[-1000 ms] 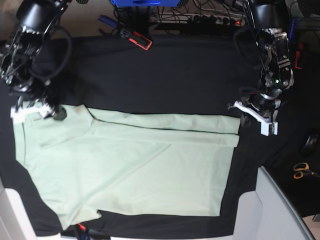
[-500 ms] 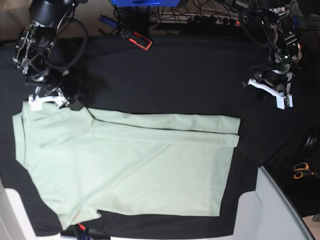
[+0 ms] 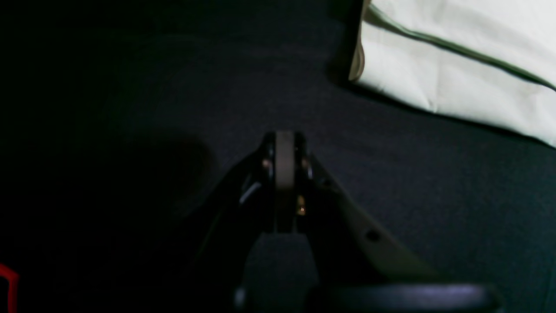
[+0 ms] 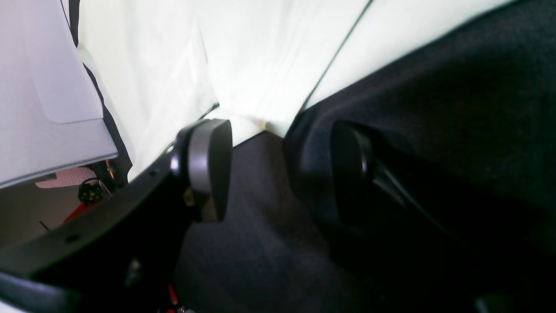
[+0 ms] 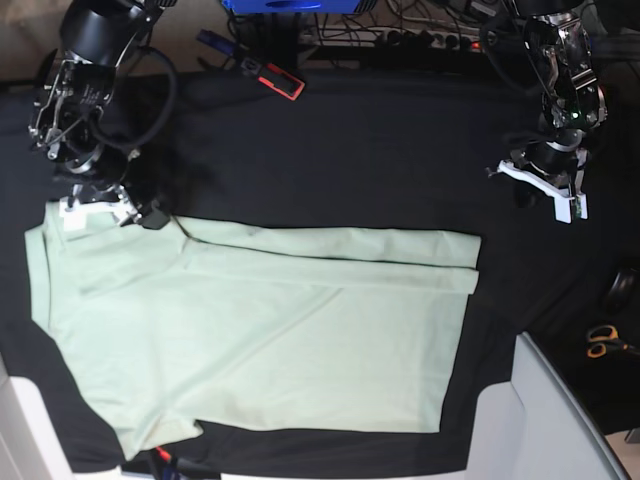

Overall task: Fold the T-shirt properly
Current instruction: 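Open both grippers and raise them away from the shirt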

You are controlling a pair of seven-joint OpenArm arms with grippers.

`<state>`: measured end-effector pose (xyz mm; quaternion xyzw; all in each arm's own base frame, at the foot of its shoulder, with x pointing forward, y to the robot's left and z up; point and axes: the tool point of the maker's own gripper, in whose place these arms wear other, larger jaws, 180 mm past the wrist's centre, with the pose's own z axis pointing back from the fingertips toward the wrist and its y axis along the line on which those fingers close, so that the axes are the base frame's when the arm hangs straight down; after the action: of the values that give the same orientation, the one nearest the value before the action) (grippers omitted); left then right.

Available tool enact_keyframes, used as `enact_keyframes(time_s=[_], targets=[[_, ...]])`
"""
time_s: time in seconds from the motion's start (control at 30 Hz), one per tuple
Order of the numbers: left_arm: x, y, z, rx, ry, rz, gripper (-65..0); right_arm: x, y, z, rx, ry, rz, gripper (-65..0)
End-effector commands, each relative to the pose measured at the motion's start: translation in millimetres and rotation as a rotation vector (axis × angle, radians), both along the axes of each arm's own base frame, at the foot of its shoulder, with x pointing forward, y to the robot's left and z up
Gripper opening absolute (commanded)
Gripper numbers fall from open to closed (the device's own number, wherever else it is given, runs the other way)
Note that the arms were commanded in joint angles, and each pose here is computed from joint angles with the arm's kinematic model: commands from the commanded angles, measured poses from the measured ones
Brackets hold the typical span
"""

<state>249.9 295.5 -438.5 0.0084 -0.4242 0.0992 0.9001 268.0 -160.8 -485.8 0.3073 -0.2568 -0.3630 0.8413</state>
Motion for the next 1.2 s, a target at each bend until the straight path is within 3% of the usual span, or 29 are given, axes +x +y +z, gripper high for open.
enact_keyframes(time_s=[0.0,0.23,0.43,0.63,0.9,1.17], targets=[[9,5,12,0.013,-0.046,-0.005,-65.0,8,2,6,0.005,-0.02,0.006,-31.0],[9,4,12,0.012,-0.045,-0.006,-65.0,14,7,10,0.016,-0.031,0.011,-31.2],[9,5,12,0.013,-0.045,-0.004,-65.0,22,29,13,0.015,-0.047,0.083,-31.5],[9,5,11,0.012,-0.044,-0.004,-65.0,27,22,15,0.0,-0.065,0.06,-43.5],[9,5,11,0.012,-0.044,-0.004,-65.0,24,22,14,0.0,-0.056,0.063,-43.4],[9,5,11,0.012,-0.044,-0.004,-65.0,-5,23,-3,0.008,-0.002,0.049,-43.2]])
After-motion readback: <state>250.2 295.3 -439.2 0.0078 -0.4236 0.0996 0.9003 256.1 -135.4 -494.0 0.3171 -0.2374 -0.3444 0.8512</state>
